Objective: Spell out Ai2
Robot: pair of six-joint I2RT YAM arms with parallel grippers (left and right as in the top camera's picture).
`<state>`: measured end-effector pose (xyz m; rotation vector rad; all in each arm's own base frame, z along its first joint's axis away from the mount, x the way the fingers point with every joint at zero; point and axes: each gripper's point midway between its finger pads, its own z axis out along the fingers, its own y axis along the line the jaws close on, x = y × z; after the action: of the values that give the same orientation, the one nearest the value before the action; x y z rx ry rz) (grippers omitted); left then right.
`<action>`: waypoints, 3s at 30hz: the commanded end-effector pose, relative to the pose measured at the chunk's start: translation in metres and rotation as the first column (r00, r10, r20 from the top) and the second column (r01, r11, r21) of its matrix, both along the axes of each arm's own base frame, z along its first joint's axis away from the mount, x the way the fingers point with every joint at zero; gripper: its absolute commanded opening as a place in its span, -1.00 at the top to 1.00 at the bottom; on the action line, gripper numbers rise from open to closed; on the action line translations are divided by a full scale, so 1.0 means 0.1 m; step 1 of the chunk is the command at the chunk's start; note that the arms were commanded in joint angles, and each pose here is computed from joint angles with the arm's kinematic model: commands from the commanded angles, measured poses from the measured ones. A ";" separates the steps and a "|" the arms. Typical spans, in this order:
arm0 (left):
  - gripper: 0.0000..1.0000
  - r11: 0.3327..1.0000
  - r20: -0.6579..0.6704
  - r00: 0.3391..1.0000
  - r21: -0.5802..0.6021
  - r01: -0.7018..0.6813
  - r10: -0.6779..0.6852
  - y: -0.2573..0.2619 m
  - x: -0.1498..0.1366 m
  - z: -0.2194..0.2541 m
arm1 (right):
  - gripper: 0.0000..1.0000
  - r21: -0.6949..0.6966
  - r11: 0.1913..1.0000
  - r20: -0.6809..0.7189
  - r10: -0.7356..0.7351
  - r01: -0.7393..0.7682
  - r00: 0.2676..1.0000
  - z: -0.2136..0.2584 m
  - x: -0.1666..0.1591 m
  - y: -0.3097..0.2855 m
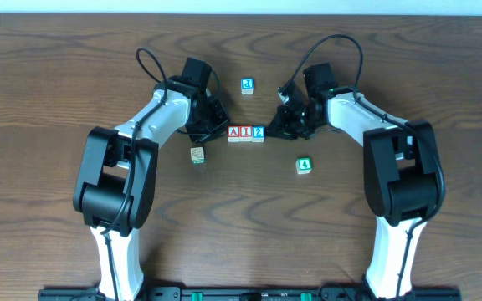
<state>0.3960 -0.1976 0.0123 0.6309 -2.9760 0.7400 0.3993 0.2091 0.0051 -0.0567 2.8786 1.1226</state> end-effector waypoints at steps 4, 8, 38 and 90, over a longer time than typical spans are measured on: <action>0.88 1.000 -0.003 1.000 0.015 0.017 -0.017 0.02 -0.03 -0.04 | 0.97 -0.016 1.000 -0.020 -0.015 0.015 1.000 -0.06 -0.01 -0.01; 0.88 0.998 -0.001 1.000 0.055 0.011 -0.011 0.08 -0.03 -0.07 | 0.97 -0.040 0.999 -0.025 -0.035 0.034 0.999 -0.09 0.00 -0.07; 0.88 0.896 0.597 0.739 0.444 0.020 -0.312 0.52 -1.33 2.77 | 0.97 -0.257 0.952 0.571 0.013 0.165 0.821 3.20 -1.64 -1.17; -0.90 0.811 0.800 0.595 0.393 -0.432 -0.071 2.13 -1.88 1.76 | -0.98 -0.296 0.923 0.647 0.004 0.246 0.762 3.36 -2.32 -1.42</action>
<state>0.2136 0.0133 0.2182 0.8706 -4.1073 0.0707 0.1678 0.0662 0.3430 -0.1922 2.3617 0.4027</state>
